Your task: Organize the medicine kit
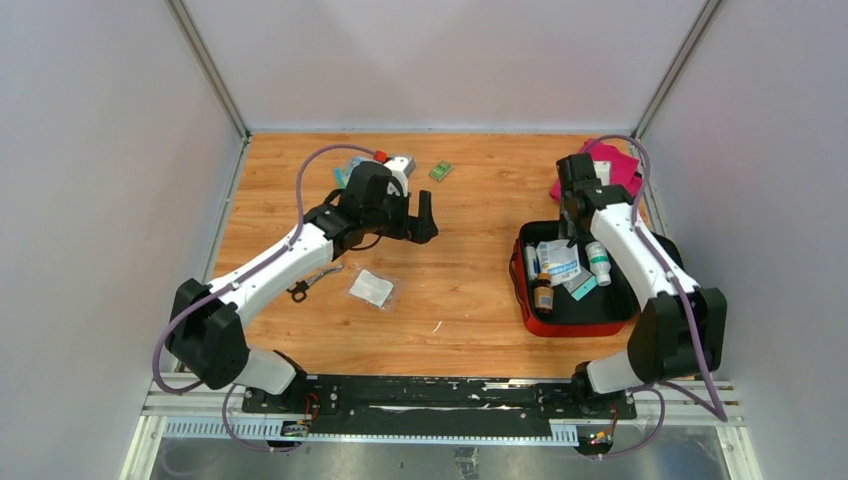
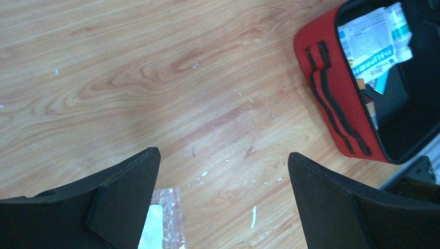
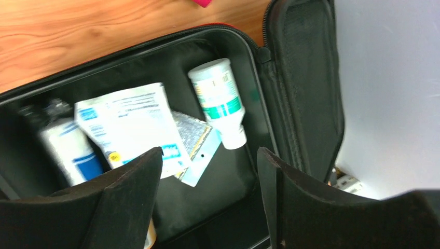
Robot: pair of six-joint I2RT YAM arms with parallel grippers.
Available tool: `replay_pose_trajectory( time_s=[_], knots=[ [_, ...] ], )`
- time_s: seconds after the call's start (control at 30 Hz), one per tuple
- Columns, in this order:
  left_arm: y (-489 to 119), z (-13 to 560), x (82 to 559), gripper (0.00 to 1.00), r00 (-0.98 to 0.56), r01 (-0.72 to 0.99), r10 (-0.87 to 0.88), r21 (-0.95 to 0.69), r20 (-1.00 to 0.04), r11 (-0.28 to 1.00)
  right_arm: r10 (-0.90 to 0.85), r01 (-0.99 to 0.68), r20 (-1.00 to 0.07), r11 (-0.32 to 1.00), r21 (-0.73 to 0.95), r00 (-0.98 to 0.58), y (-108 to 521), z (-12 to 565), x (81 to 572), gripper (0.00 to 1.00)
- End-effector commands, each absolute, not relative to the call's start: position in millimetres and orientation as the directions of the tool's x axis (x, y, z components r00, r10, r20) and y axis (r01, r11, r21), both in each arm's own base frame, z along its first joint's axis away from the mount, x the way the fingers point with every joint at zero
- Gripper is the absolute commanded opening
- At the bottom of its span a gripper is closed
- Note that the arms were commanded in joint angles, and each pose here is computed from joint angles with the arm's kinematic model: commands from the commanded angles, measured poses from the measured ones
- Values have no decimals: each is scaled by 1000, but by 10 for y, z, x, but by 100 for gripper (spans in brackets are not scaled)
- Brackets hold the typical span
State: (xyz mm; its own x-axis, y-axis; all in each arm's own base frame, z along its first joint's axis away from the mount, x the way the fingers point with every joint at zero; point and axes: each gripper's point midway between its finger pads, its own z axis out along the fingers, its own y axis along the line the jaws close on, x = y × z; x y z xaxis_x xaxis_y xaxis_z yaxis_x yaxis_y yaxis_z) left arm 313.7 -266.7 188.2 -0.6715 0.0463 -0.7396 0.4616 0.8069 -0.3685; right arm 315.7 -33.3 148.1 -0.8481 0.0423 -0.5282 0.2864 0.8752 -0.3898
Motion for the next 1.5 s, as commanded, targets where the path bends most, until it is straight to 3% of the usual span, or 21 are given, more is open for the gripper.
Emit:
replay_pose_trajectory(
  time_s=[0.0,0.17,0.5,0.6,0.93,1.47],
  knots=[
    [-2599,1924,3330,100,-641,459,90,-287,-762,841,64,226,-571,950,-217,-818,-101,1613,3036,70],
    [-2692,1892,3687,100,-625,447,130,-216,-770,868,68,43,-655,998,54,-752,398,1880,2898,64],
    [-2884,1617,4695,100,-548,488,353,53,-759,871,125,-110,-663,947,301,-738,849,1915,2511,63],
    [-2949,1466,4966,100,-520,536,422,100,-743,838,128,-127,-649,935,331,-750,907,1870,2445,63],
    [-3015,1058,5660,100,-520,542,409,80,-750,837,120,-135,-649,935,329,-751,904,1821,2404,63],
    [-3166,634,5844,100,-540,526,349,15,-766,850,107,-131,-628,938,321,-771,888,1748,2338,62]
  ],
)
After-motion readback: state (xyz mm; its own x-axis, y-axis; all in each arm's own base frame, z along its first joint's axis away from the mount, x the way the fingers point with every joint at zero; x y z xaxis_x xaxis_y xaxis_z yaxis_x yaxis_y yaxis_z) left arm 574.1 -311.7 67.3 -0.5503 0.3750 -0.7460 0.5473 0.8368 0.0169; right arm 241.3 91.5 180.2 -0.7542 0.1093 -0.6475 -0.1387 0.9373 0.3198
